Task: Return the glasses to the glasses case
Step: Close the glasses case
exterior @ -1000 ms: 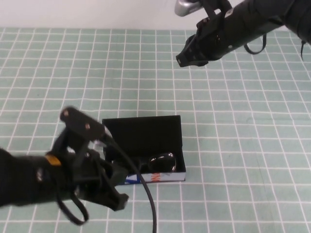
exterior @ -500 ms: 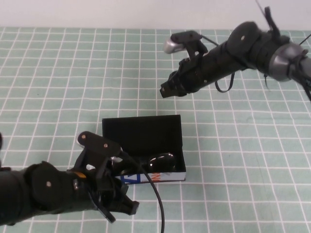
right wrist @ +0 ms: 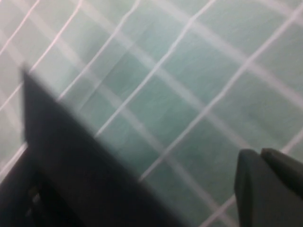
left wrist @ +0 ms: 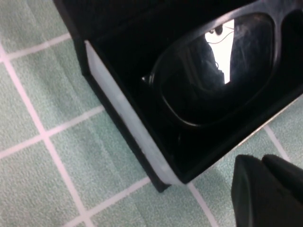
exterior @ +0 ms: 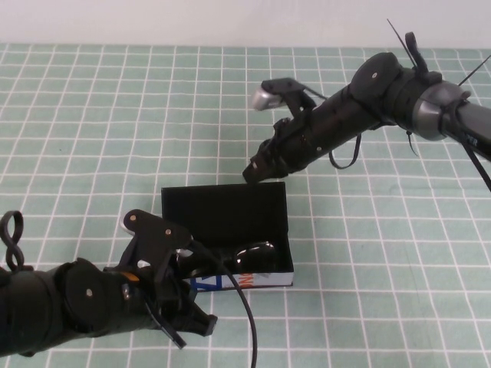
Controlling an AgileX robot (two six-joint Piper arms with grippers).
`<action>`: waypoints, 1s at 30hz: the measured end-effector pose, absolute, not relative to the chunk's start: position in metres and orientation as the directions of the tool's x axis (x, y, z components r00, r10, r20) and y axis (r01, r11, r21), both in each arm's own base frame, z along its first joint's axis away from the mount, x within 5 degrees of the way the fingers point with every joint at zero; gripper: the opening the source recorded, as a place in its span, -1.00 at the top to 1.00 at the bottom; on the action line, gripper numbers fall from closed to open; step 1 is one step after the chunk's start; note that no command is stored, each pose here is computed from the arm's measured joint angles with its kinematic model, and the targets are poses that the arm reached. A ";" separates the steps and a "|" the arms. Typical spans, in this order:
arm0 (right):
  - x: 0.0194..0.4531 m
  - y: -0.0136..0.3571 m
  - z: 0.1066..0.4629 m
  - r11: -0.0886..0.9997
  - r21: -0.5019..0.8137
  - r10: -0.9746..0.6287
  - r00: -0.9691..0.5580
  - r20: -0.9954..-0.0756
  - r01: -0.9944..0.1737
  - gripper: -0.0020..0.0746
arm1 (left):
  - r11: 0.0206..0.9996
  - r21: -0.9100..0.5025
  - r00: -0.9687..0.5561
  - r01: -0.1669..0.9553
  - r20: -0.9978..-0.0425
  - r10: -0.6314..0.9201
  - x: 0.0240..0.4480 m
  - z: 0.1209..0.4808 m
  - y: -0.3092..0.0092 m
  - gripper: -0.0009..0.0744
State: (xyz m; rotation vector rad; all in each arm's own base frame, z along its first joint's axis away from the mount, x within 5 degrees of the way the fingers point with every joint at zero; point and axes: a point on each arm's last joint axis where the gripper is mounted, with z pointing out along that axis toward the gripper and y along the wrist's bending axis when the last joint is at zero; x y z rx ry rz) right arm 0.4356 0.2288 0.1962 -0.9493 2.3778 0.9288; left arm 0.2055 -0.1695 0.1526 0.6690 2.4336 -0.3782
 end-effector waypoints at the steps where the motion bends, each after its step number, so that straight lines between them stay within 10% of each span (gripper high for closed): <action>1: 0.433 0.230 0.196 0.530 0.435 -0.457 -0.677 -0.577 -0.728 0.98 | 0.834 -0.113 -0.705 0.541 -0.601 0.376 0.205 0.153 -0.170 0.98; 30: 0.376 0.277 0.210 0.210 0.394 -0.730 -0.411 -0.546 -0.895 0.98 | 0.836 -0.106 -0.700 0.538 -0.609 0.374 0.206 0.153 -0.169 0.98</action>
